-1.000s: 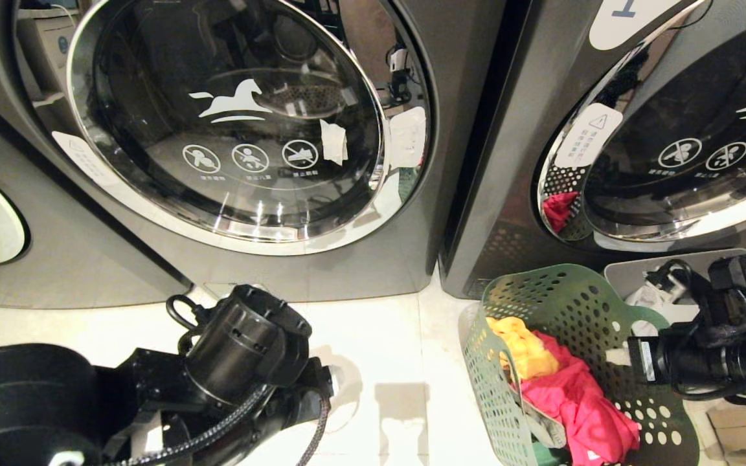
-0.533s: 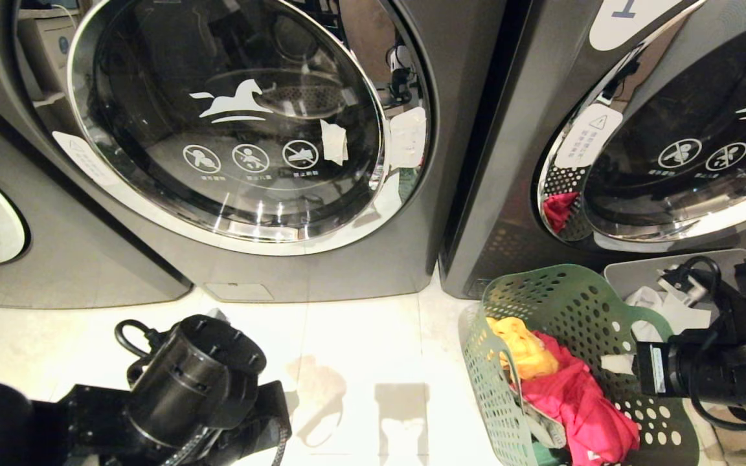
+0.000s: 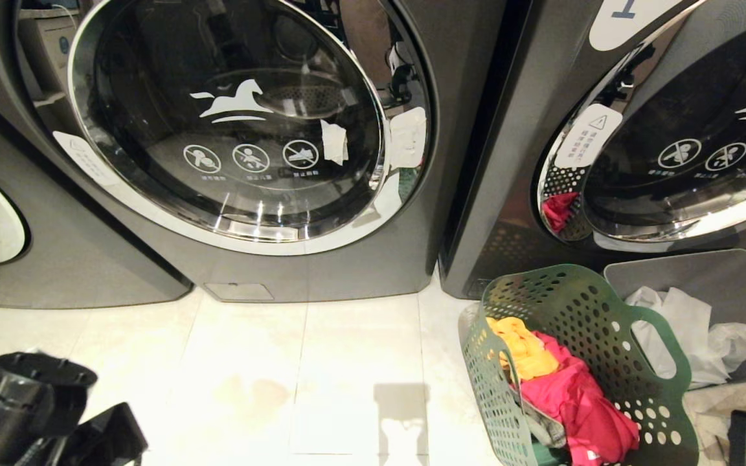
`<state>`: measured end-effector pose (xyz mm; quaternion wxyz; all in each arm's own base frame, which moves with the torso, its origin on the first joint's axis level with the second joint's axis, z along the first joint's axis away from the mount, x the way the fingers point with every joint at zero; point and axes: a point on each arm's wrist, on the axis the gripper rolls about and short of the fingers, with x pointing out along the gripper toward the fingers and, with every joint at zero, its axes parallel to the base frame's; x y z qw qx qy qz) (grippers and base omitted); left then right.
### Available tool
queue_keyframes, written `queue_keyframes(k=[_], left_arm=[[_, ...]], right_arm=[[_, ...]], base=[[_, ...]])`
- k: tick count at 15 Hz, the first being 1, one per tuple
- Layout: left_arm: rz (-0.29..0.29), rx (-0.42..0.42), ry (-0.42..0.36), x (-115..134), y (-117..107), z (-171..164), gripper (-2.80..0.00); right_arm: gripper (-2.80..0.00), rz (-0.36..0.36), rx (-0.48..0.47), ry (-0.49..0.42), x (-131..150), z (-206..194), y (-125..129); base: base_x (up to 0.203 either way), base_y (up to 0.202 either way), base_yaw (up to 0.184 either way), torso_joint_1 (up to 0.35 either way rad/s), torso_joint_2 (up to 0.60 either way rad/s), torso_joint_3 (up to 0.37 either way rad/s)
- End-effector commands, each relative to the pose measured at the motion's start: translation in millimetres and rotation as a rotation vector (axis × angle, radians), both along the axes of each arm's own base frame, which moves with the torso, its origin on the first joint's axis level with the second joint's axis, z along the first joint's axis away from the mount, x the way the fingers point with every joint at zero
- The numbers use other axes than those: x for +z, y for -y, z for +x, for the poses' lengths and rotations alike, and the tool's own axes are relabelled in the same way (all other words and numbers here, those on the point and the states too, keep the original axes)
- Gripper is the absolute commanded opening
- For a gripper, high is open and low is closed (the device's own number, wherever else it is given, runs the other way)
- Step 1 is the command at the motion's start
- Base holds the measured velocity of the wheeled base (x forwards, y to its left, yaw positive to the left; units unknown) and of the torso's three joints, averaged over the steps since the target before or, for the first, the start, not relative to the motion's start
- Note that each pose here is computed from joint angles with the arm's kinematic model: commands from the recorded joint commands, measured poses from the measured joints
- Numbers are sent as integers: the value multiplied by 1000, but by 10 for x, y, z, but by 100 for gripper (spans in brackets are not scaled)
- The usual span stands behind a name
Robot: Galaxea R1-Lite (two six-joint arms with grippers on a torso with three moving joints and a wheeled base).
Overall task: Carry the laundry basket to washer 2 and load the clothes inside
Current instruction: Open the lid of the washing machine
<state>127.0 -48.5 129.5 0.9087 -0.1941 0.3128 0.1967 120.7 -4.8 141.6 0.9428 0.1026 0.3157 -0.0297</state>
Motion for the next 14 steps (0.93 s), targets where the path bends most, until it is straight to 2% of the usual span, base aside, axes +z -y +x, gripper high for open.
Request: queue_keyframes(k=[1, 2, 4, 6, 7, 10, 12, 14], left_arm=[[37, 199, 29, -93, -326, -225, -280], [72, 237, 49, -137, -389, -355, -280], [162, 230, 63, -236, -457, -576, -280], [240, 95, 125, -218, -477, -758, -280], [290, 7, 158, -210, -494, -852, -280], [437, -297, 220, -265, -544, -1095, -280], [425, -525, 288, -293, -540, -1204, -280], [384, -738, 374, -357, -525, -1296, -280]], right_arm=[[-280, -23, -77, 69, 21, -200, 59], [-280, -49, -51, 87, 17, -268, 44], [-280, -207, 90, 105, -81, -454, 2], [-280, -389, 285, 103, -289, -650, -36], [-280, -406, 336, 93, -413, -736, -49], [-280, -389, 346, 74, -599, -886, -59], [-280, -366, 302, 93, -599, -974, -58], [-280, -332, 257, 122, -611, -1037, -57]], base=[[0, 0, 0, 0, 0, 0], [0, 0, 0, 0, 0, 0], [0, 0, 0, 0, 0, 0], [0, 0, 0, 0, 0, 0], [0, 0, 0, 0, 0, 0], [0, 0, 0, 0, 0, 0], [0, 0, 0, 0, 0, 0], [0, 0, 0, 0, 0, 0]])
